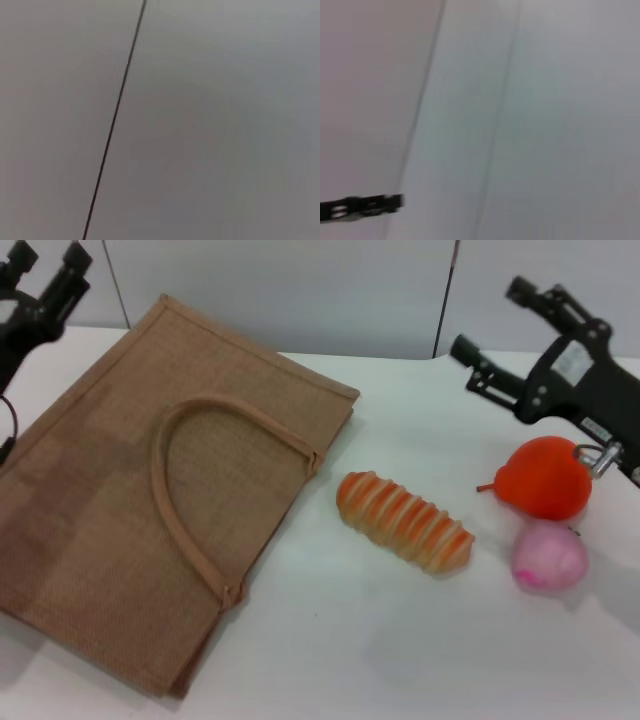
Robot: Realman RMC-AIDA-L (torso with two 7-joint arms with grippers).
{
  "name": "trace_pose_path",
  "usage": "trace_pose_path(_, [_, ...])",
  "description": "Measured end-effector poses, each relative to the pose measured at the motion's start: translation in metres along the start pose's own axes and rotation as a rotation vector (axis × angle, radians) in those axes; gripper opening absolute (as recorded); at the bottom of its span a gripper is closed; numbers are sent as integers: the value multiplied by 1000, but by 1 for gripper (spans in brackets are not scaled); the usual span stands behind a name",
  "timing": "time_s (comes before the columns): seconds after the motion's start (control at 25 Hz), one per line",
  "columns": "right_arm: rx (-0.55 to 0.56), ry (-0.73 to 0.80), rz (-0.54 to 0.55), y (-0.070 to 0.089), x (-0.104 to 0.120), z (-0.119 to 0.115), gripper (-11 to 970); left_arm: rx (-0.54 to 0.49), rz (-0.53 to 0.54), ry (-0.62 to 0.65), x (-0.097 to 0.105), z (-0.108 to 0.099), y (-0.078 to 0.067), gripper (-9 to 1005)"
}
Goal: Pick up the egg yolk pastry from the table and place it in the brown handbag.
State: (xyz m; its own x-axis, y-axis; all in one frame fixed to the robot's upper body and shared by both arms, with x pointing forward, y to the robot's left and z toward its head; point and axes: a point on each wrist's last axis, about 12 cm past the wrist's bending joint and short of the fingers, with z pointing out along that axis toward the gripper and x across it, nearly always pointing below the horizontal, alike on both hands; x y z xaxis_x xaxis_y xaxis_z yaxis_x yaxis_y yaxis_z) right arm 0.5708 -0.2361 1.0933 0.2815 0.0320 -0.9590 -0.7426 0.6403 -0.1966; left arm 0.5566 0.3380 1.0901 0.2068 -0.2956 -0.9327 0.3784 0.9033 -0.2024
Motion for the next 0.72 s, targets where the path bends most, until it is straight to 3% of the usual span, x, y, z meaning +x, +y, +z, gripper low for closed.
trace_pose_path(0.08, [69, -5, -9, 0, 3, -3, 888, -6, 32, 2, 5, -1, -4, 783])
trace_pose_path(0.16, [196, -4, -41, -3, 8, -9, 888, -18, 66, 2, 9, -1, -7, 781])
trace_pose_path(0.36, [363, 4, -61, -5, 14, -16, 888, -79, 184, -4, 20, -4, -15, 777])
trace_pose_path(0.72, [699, 22, 48, -23, 24, -36, 888, -166, 236, -10, 28, -7, -20, 772])
